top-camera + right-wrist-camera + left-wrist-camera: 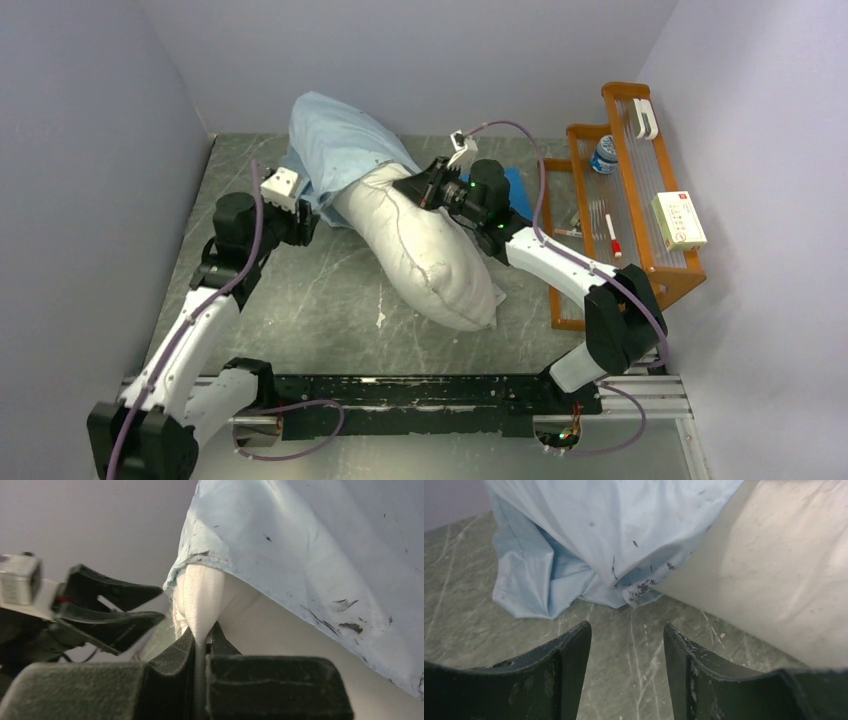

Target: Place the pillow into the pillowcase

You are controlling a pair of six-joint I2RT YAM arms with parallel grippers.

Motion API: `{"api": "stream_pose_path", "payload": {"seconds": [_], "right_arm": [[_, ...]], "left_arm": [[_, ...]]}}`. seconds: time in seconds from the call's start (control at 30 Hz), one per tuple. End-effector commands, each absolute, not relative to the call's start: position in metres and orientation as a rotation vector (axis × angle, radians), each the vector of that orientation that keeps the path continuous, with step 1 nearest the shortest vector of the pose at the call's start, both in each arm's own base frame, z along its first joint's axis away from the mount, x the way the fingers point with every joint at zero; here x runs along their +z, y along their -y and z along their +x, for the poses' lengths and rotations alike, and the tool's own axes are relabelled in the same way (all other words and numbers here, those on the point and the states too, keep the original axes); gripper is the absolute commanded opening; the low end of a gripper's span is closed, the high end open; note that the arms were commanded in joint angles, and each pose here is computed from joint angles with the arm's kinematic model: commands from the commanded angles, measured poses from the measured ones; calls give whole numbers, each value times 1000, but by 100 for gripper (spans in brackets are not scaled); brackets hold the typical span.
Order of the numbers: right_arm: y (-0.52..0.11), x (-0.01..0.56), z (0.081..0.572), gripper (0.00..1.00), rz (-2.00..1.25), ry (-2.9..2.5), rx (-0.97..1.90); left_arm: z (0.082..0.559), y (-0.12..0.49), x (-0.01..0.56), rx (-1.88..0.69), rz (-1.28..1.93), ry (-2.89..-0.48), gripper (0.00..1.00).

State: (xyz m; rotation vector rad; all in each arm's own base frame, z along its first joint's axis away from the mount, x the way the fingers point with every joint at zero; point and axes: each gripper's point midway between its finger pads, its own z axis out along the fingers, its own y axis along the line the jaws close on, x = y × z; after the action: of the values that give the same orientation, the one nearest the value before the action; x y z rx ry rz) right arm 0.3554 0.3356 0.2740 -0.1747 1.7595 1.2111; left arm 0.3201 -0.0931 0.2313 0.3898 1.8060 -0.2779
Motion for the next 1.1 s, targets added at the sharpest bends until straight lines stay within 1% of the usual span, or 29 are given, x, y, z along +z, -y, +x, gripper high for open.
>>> {"api": "stream_pose_path", "payload": {"seconds": [0.0, 0.13, 0.27, 0.33, 0.4, 0.43, 0.47, 0.5, 0.53, 0.57, 0.6, 0.77, 0.9, 1.07], "right_arm": [[-325, 336, 357, 0, -122, -1524, 1382], [-318, 325, 365, 0, -97, -1536, 1370], [-313, 319, 369, 0, -81, -1541, 1387], [-310, 321, 370, 0, -72, -1531, 1389], [-307, 323, 370, 0, -69, -1524, 1382], [-306, 324, 371, 0, -66, -1519, 1375], [-304, 325, 372, 0, -61, -1516, 1368], [-304, 326, 374, 0, -55, -1514, 1365], [-303, 327, 376, 0, -41, -1511, 1366], [-302, 328, 377, 0, -29, -1503, 1374], [-302, 330, 378, 0, -16, -1495, 1387], [-297, 355, 381, 0, 74, -1387, 1457], [-283, 377, 395, 0, 212, -1292, 1461], [-276, 397, 401, 0, 359, -1193, 1558]], "left_arm": [[345, 114, 233, -277, 497, -1720, 62], [371, 133, 211, -242, 535, -1741, 68], [395, 145, 202, -235, 517, -1727, 69], [406, 146, 207, -185, 478, -1693, 71], [413, 149, 211, -133, 472, -1665, 71], [417, 149, 213, -99, 466, -1653, 68], [419, 152, 214, -87, 473, -1640, 62], [419, 157, 216, -84, 493, -1618, 51], [418, 162, 219, -88, 509, -1604, 29], [413, 169, 224, -95, 524, -1591, 9], [406, 178, 232, -108, 545, -1568, 5], [341, 235, 279, -214, 691, -1381, 5], [287, 269, 294, -307, 830, -1247, 5], [241, 305, 333, -430, 930, -1091, 5]]}}
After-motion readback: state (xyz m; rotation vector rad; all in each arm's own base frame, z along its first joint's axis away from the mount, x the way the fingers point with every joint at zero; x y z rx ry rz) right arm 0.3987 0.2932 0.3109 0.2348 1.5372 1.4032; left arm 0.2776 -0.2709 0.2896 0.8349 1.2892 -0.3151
